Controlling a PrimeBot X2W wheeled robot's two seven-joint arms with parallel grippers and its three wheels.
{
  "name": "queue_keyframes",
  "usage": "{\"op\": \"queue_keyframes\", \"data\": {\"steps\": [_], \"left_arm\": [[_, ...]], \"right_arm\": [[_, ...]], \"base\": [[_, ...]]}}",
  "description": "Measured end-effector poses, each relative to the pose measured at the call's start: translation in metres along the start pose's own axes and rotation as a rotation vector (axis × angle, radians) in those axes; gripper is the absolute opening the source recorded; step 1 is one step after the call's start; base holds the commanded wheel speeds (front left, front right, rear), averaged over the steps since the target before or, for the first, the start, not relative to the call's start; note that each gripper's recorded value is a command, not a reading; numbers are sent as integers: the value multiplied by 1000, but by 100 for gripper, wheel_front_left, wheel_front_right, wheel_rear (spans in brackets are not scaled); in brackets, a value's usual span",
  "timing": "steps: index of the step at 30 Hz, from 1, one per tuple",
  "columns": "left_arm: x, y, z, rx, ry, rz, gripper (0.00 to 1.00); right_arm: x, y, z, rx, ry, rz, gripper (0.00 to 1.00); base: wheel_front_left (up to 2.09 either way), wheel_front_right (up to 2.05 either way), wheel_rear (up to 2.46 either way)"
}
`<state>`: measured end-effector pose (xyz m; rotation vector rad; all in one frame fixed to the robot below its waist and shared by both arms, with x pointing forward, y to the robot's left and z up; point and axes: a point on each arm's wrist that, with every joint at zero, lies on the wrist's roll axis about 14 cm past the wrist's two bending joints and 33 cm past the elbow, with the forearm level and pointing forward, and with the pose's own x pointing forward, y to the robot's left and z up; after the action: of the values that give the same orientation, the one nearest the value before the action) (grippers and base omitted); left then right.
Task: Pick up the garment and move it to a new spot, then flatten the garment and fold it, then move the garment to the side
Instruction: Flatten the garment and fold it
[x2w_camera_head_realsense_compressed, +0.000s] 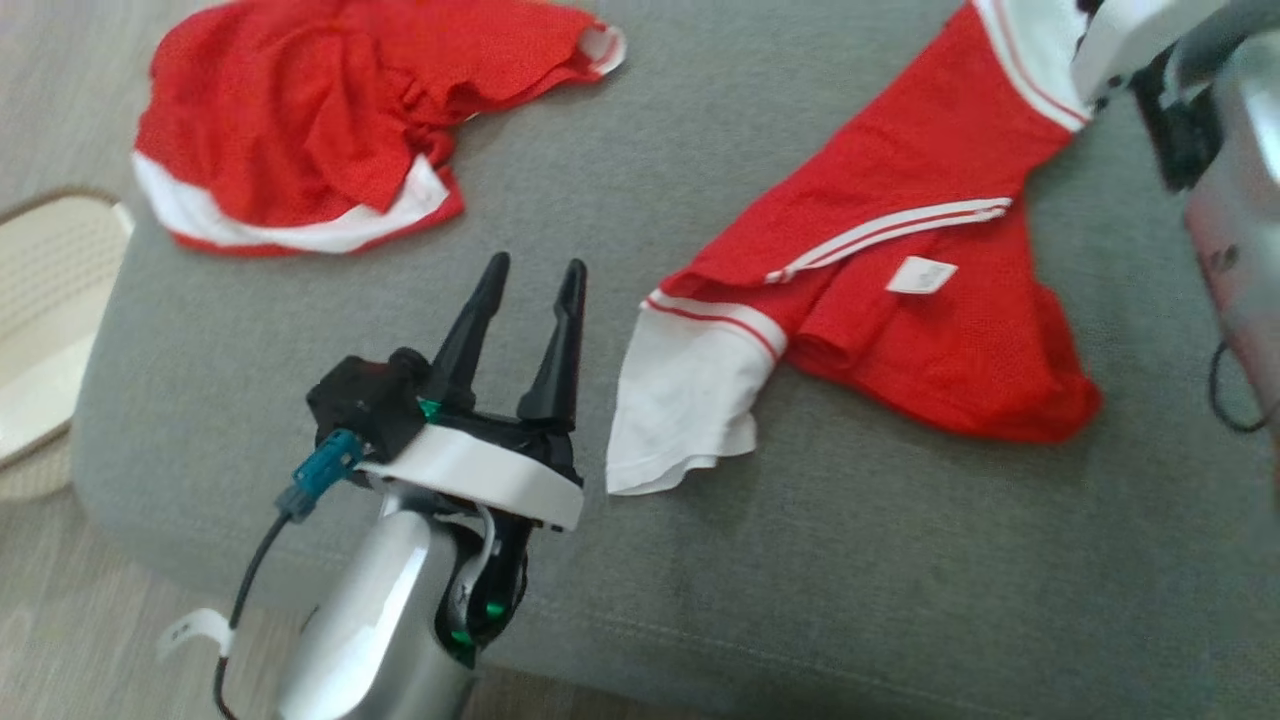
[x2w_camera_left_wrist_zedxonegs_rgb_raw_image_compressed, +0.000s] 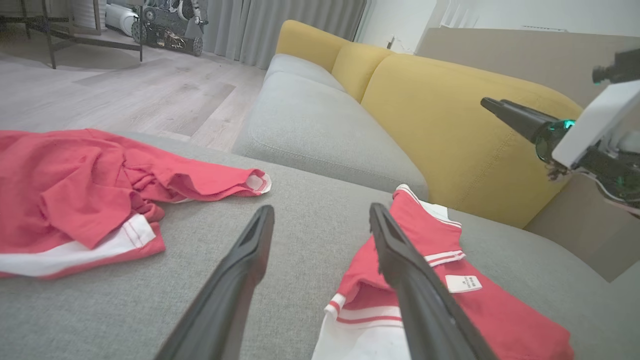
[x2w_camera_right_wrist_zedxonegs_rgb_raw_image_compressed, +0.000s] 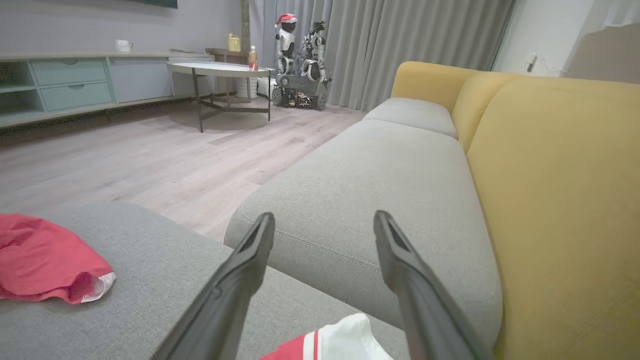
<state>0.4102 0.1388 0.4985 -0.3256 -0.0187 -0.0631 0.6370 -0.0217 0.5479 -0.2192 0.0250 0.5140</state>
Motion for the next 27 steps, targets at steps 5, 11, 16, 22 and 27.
{"op": "queue_keyframes", "data": {"steps": [5,11,16,22,27], "left_arm": [[5,-12,9,3,-31,-42,100],[8,-36,20,2,-66,-121,100],[3,-46,15,-5,-53,-144,100],[-2,-57,8,-9,-33,-179,100],[-6,-58,-3,-6,-5,-181,100]], "right_arm": [[-31,-3,-6,85,-24,-35,100],[-90,-16,-1,168,-116,-105,100],[-145,-21,-31,205,-108,-185,100],[-196,4,-64,269,-78,-248,100],[-221,18,-83,271,-39,-276,100]], "base": [[0,0,0],[0,0,0],[0,0,0],[0,0,0],[0,0,0]]}}
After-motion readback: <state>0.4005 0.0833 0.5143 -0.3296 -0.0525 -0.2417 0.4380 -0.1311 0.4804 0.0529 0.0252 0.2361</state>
